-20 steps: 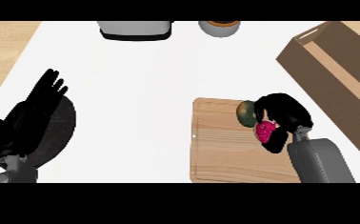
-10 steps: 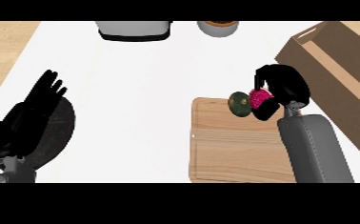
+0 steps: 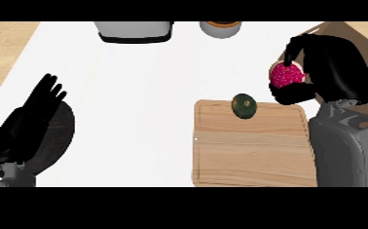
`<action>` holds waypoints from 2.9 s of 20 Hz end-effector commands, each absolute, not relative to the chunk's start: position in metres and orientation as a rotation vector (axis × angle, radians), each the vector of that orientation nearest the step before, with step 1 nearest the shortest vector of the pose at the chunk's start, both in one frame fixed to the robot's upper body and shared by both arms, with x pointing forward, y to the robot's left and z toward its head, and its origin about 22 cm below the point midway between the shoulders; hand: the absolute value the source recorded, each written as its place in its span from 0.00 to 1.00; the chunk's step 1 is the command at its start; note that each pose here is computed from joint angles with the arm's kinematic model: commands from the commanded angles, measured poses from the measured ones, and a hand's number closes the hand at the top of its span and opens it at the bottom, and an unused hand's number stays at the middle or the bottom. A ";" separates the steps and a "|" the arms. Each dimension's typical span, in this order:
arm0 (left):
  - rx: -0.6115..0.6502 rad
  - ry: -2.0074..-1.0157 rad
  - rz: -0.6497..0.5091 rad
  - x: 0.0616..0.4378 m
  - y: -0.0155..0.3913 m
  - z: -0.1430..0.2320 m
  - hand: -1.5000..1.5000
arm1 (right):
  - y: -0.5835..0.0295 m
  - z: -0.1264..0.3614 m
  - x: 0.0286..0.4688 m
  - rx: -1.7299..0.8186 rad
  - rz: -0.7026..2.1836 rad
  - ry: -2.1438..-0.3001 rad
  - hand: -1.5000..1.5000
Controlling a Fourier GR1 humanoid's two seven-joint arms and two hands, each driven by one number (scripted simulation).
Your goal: Pick the cupcake from the cutting board and place it in the cardboard box
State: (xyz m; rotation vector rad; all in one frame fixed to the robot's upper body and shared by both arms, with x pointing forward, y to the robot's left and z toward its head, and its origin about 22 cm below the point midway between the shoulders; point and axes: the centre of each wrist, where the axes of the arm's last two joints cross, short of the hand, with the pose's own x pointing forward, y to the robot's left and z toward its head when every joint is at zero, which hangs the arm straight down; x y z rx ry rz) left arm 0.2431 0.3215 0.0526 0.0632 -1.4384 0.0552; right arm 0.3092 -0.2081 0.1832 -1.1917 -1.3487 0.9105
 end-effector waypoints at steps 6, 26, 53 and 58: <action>0.066 -1.444 0.038 0.243 0.311 0.060 0.50 | -0.259 0.248 0.311 -1.409 0.629 -1.278 1.00; 0.063 -1.453 0.042 0.250 0.322 0.054 0.50 | -0.370 0.188 0.370 -1.386 0.653 -1.241 1.00; 0.054 -1.438 0.054 0.244 0.321 0.047 0.50 | -0.448 0.115 0.360 -0.974 -0.014 -1.501 0.00; 0.068 -1.432 0.040 0.229 0.322 0.052 0.50 | -0.490 0.119 0.327 -0.936 -0.138 -1.525 0.00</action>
